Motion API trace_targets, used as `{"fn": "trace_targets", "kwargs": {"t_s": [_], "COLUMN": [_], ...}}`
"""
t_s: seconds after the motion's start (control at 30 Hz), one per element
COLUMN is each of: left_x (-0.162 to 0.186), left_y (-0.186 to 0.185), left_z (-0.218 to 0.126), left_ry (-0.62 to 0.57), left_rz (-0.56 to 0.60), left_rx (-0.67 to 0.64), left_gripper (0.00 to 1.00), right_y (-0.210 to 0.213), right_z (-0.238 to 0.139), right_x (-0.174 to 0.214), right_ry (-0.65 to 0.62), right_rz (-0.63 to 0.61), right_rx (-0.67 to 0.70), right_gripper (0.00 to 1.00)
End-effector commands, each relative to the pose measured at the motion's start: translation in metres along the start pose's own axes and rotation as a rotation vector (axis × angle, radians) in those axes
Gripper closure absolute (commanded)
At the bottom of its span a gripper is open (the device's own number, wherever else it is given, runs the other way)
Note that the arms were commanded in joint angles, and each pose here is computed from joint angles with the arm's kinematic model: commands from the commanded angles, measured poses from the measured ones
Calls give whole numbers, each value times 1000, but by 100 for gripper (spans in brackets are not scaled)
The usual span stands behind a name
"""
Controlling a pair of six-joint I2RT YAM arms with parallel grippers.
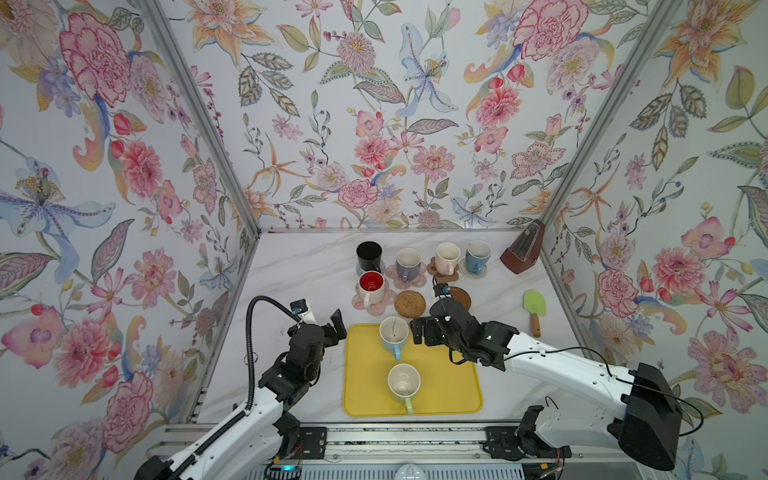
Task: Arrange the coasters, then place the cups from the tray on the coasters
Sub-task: 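Open the left gripper and draw back while the right gripper moves to the light-blue mug, then close the right gripper on the rim of the light-blue mug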
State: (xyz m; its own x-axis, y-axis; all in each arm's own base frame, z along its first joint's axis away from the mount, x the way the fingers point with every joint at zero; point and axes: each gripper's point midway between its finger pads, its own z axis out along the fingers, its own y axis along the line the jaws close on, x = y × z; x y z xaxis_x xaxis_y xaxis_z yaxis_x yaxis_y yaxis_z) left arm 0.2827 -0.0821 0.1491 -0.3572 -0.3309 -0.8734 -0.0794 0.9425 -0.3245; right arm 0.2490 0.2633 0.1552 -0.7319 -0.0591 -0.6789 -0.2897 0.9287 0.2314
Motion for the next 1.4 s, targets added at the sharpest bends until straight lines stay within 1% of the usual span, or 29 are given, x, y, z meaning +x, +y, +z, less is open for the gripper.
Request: {"fn": "trace_targets", "kwargs": {"t_s": [0.0,0.27,0.63,0.77,1.07,1.23,1.37], "left_x": [-6,-3,-5,-5,-3,-3,-2], "left_y": [7,14,19,20,21,24,24], "left_z": [-2,-6,-9,-9,-10,-10,-9], "left_ry": [-31,-36,-44,-46,-42,-41,-40], "left_rz": [-21,-27,-39,-35,-45,-41,-45], "left_rx": [-27,-39,-56,-59,-61,-71,-66], "left_gripper": [1,1,1,1,1,1,1], "right_y": [11,35,61,62,61,62,63], "right_z": [-5,2,7,12,21,27,32], "right_x": [1,26,49,57,60,61,64], "right_ry": [4,74,146,163,169,175,188], "right_rz": [-4,-39,-81,-96,-118,-126,-133], "right_rx": [11,-26,-60,-47,-7,2,8], "right_gripper": [1,2,9,11,25,34,43]}}
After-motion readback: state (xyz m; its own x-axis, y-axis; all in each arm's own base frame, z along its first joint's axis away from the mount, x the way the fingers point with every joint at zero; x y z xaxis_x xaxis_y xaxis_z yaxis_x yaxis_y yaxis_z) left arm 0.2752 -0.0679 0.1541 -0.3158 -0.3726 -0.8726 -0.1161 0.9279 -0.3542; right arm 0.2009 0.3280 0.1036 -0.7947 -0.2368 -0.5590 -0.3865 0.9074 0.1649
